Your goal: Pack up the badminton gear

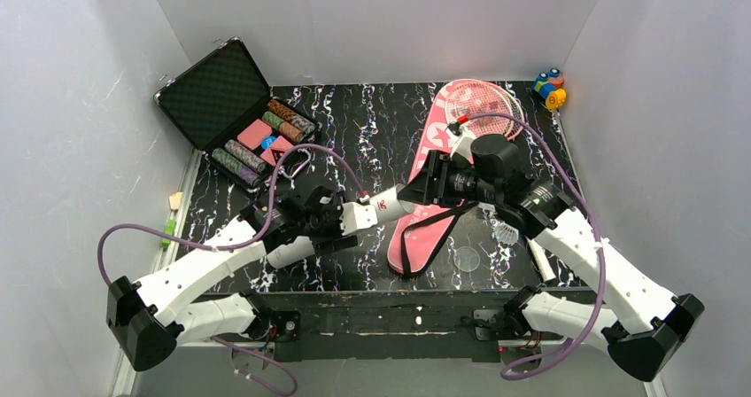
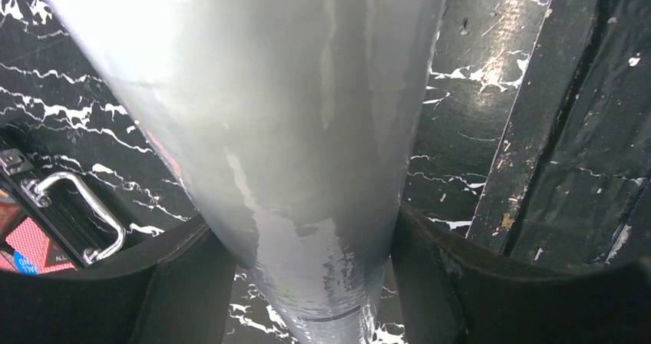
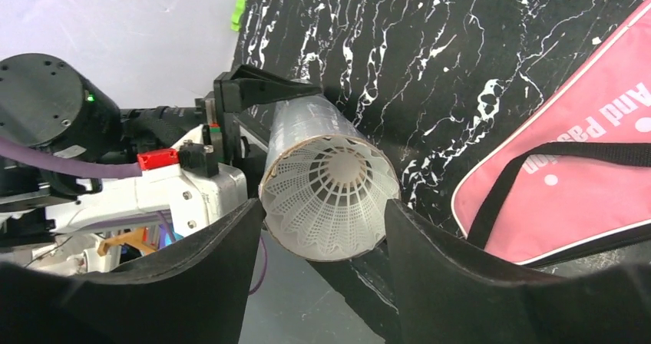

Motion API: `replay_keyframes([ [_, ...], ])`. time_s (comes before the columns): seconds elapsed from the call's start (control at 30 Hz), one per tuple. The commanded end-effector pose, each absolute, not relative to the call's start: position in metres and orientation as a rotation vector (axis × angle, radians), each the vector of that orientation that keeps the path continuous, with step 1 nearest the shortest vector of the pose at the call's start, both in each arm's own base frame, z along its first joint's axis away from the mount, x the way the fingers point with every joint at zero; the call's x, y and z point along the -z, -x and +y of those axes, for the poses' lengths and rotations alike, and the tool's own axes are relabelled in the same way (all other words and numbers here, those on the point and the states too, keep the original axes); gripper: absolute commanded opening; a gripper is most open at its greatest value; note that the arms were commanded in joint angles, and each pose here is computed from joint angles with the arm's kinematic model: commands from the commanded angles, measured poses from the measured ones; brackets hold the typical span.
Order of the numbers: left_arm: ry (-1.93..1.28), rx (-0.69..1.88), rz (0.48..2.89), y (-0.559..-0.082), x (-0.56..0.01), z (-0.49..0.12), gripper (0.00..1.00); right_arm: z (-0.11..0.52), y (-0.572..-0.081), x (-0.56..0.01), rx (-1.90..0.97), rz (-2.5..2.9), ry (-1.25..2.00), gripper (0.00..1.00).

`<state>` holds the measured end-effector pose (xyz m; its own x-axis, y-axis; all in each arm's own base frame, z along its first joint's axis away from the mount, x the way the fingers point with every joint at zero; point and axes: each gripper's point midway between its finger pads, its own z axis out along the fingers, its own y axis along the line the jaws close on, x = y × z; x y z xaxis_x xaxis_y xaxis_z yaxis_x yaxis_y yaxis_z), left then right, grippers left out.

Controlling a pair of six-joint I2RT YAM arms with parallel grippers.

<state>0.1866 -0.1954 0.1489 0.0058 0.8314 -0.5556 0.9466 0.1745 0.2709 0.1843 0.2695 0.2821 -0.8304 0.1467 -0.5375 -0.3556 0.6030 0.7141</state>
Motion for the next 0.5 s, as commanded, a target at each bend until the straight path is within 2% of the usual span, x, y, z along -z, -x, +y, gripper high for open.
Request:
replay_keyframes([
  [0.0,-1.694,0.319,1.745,-0.182,-0.16,-0.211,0.48,0.266,-0.183,-0.325,-1.253,2.112,0.148,0.69],
  [0.17,-1.689,0.331,1.714,-0.178,-0.166,-0.21,0.47,0.242,-0.185,-0.339,-1.194,2.064,0.105,0.71],
  [0.47,-1.66,0.358,1.705,-0.175,-0.176,-0.212,0.47,0.229,-0.193,-0.3,-1.087,2.178,0.051,0.7],
])
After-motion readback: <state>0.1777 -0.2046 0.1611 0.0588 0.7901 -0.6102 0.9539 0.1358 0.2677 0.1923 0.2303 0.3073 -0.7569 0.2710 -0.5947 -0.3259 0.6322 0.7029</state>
